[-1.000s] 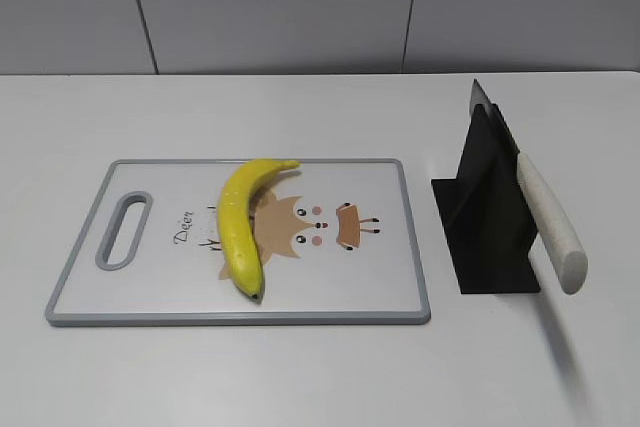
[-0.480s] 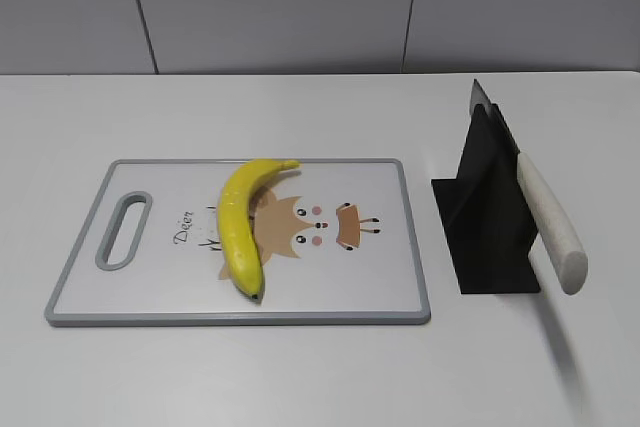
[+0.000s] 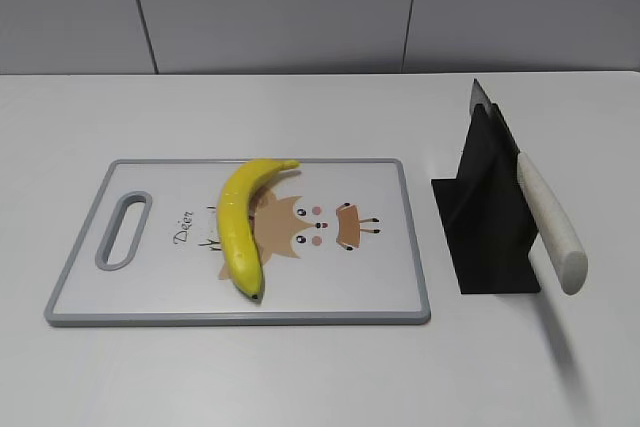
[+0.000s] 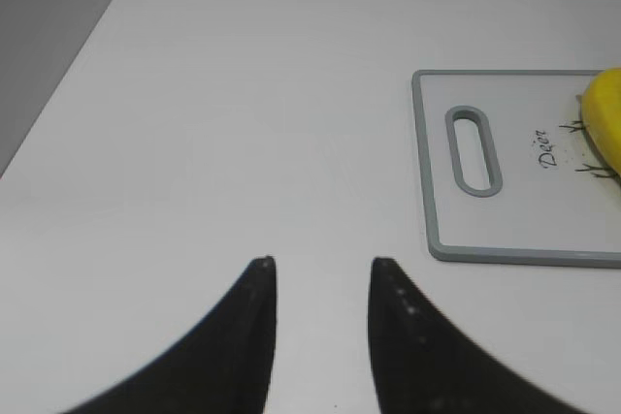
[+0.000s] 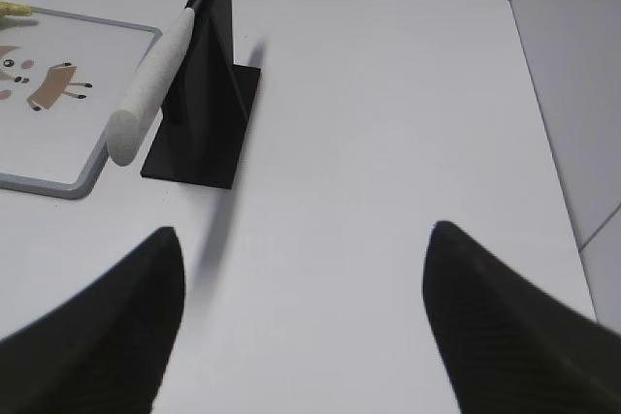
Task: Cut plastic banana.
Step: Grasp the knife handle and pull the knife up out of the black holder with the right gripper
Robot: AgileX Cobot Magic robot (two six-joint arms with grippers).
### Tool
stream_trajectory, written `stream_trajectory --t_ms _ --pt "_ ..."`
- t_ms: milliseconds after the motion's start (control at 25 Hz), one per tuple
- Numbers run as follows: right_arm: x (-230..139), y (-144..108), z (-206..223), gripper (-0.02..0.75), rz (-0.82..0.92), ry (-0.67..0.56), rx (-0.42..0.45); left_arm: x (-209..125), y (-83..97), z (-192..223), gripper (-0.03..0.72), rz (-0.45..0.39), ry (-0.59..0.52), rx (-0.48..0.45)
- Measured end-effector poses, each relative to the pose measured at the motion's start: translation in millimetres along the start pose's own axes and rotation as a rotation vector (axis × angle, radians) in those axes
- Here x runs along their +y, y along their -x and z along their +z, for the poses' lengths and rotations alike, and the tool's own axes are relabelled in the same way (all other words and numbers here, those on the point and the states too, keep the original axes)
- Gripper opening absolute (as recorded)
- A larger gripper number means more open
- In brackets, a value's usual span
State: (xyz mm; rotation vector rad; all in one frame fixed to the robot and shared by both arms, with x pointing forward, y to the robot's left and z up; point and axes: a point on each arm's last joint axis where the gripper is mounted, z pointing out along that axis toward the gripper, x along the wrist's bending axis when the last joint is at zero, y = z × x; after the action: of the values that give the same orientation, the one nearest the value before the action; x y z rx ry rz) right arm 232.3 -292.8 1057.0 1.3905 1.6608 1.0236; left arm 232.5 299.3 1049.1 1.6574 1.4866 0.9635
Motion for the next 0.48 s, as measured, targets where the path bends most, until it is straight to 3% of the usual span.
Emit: stream_trajectory --t_ms 480 --pt "14.7 1.5 4.3 0.594 0.003 -0.049 0.003 0.0 0.0 0.0 0.32 0.0 0.0 0.0"
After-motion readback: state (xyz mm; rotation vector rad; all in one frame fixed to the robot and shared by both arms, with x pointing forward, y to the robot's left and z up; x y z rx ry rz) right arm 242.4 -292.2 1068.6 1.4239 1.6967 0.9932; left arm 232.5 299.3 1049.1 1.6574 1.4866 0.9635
